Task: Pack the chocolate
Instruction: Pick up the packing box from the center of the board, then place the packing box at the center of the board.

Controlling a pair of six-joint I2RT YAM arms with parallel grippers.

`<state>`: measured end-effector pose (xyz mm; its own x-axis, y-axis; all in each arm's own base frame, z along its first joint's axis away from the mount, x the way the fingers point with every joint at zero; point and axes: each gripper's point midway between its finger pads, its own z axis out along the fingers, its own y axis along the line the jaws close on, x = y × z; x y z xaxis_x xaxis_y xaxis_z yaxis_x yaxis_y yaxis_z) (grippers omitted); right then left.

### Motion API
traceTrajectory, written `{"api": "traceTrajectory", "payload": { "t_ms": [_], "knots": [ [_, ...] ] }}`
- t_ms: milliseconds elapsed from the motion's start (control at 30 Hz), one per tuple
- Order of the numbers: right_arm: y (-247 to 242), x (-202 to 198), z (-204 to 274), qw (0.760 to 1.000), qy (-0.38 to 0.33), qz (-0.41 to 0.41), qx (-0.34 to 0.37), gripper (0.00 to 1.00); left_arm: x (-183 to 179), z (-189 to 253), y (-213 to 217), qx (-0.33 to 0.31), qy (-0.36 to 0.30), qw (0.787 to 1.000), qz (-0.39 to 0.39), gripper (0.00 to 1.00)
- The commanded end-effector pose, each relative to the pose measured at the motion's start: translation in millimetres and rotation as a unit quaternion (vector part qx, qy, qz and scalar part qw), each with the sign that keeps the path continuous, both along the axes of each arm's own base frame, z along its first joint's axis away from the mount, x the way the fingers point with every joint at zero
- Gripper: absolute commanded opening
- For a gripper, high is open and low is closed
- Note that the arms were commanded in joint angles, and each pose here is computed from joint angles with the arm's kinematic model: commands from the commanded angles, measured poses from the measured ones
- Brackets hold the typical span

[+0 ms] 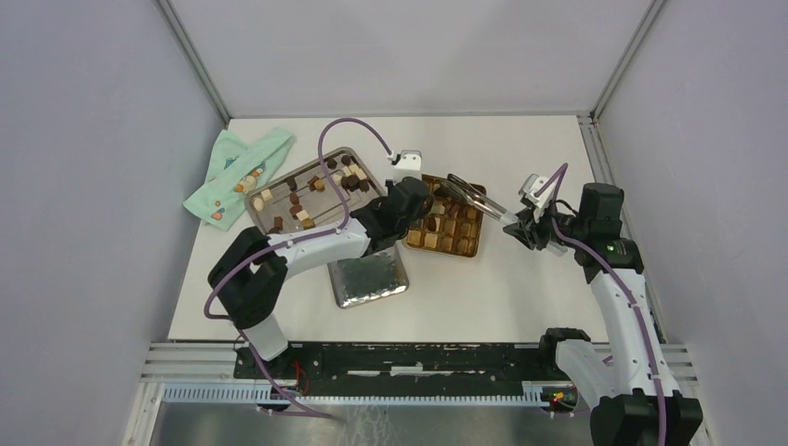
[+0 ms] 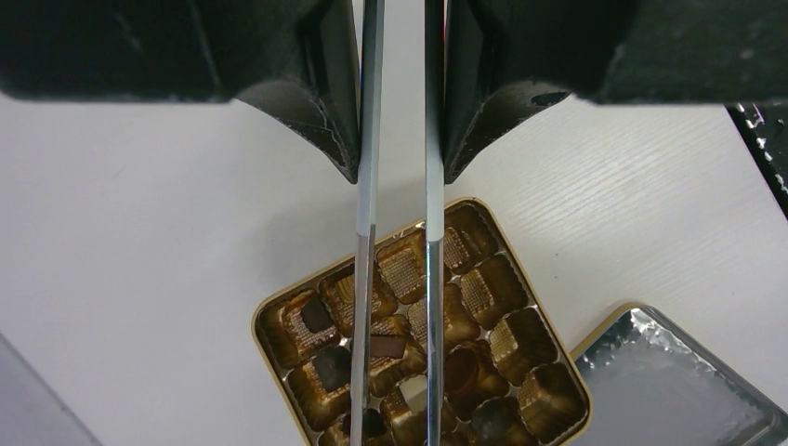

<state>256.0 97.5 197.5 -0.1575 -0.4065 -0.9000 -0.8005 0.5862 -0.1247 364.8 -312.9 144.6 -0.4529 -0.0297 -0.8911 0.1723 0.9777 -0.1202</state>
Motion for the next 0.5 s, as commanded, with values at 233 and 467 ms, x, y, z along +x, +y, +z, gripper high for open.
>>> {"api": "traceTrajectory", "payload": {
  "t_ms": [233, 467],
  "knots": [
    [-8.9, -21.3, 20.4, 0.996, -0.04, 0.041, -0.074, 0.0, 16.1, 48.2, -14.5, -0.074, -0.076, 0.994, 0.021, 0.02],
    [-28.9, -33.7, -14.4, 0.991, -0.001, 0.019, -0.134, 0.0, 35.1, 6.8, -26.0, -0.076, -0.004, 0.997, 0.03, 0.02]
  ]
}}
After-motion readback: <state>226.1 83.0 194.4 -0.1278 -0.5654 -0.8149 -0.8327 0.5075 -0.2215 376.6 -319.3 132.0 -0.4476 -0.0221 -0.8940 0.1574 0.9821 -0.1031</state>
